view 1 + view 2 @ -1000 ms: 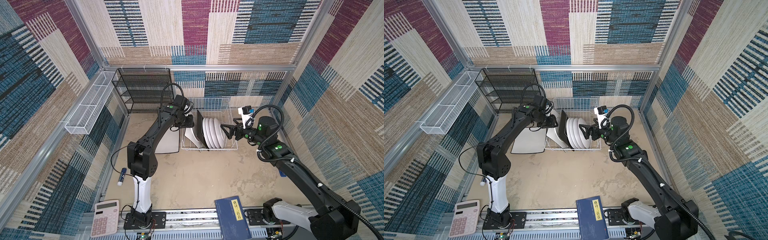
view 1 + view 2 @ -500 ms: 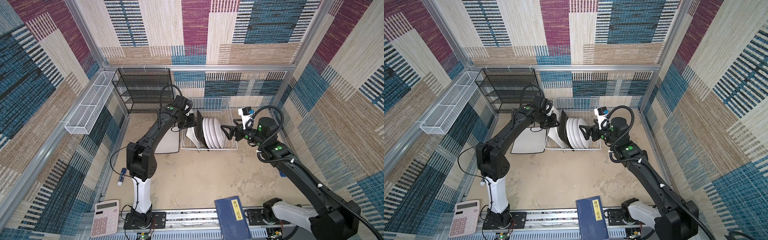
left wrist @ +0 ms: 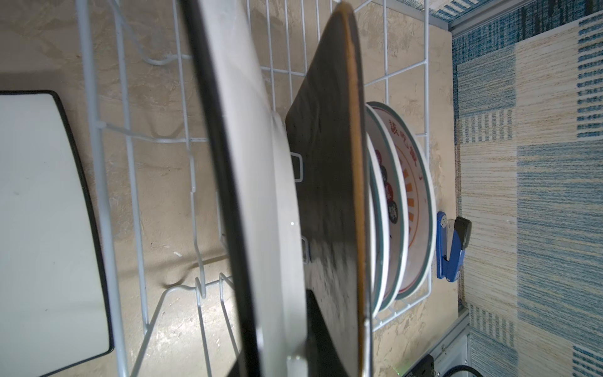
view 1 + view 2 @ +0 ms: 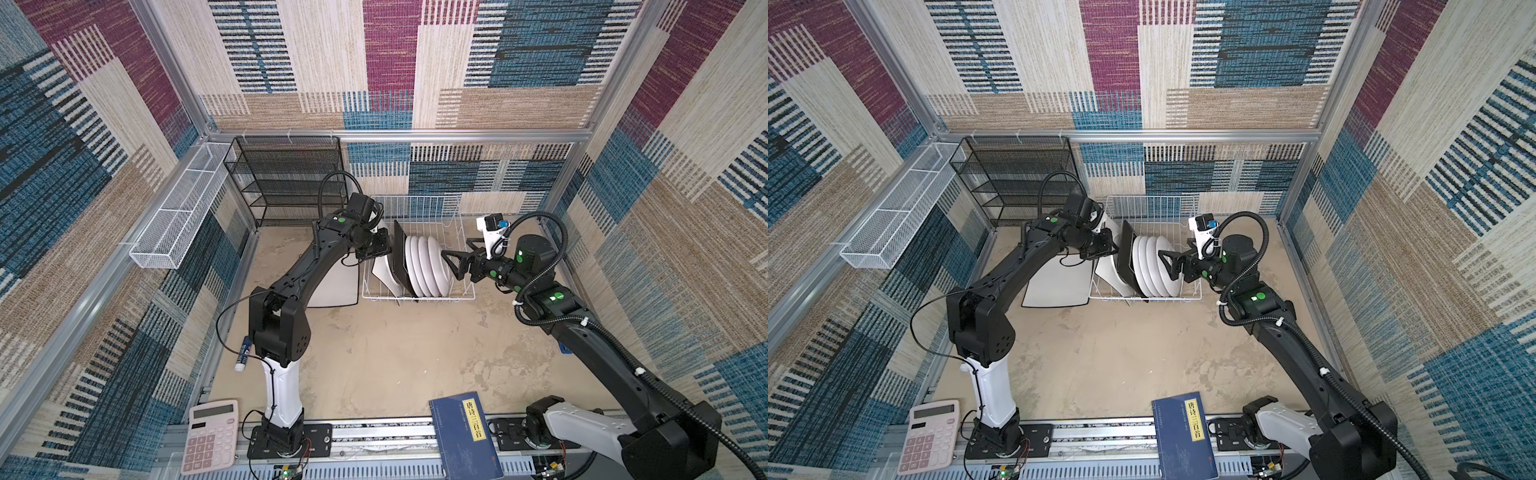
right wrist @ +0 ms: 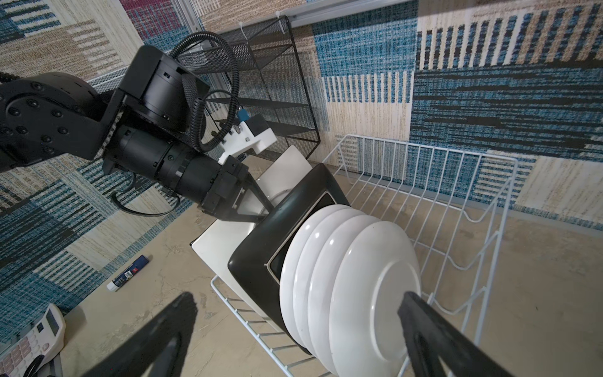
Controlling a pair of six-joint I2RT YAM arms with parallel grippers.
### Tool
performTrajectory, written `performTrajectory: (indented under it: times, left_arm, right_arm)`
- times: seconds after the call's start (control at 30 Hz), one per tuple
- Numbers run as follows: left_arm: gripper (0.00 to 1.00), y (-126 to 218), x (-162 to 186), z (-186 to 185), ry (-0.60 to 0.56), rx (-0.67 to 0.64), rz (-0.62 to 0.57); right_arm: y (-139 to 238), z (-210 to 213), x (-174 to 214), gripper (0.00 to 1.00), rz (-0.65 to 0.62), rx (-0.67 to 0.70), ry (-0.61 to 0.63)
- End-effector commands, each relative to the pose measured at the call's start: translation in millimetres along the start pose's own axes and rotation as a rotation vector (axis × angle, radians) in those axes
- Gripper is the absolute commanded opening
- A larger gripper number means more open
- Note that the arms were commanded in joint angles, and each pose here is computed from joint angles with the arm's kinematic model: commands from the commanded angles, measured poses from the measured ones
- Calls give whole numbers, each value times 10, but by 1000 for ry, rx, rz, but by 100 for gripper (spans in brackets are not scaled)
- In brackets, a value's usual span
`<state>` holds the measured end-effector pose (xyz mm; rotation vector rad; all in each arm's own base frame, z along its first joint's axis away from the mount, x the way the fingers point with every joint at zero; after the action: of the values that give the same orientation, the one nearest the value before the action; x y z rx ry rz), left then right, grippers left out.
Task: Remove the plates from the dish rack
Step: 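Close the left gripper on the rim of the white square plate, then lift the plate out of the rack with the left gripper toward the right gripper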
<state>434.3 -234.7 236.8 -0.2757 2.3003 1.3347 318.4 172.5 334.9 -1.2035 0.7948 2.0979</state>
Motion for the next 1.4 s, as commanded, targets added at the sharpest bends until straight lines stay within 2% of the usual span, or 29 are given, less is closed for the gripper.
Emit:
performTrajectory:
  times: [0.0,0.63,0.93,1.37]
  left_arm:
    - [0,188,-106,-66,-36,8,-61]
    - [0,847,-287,-307,-76,43,-227]
    - [0,1175,-304,-329,-96,7,-281]
    - [0,1824,-282,-331,-157,-77,-407]
  right_arm:
    - [-3,34,-76,99,-35,-16,3]
    - [-19,44,-116,99,-47,-25,-4]
    - [-23,50,-107,99,-46,-29,-3]
    - [-16,69,-130,99,-50,-40,-2]
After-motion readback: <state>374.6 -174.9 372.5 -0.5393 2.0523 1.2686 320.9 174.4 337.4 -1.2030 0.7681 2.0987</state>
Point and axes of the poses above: each gripper's point midway between its finger pads, its own y axis back along the fingers, its own z axis along the line the jaws close on, x = y × z, the point moved 3 cm from there along y, back along the fingers, and after that the axes turned 10 degrees about -y, right-handed, at the moved point
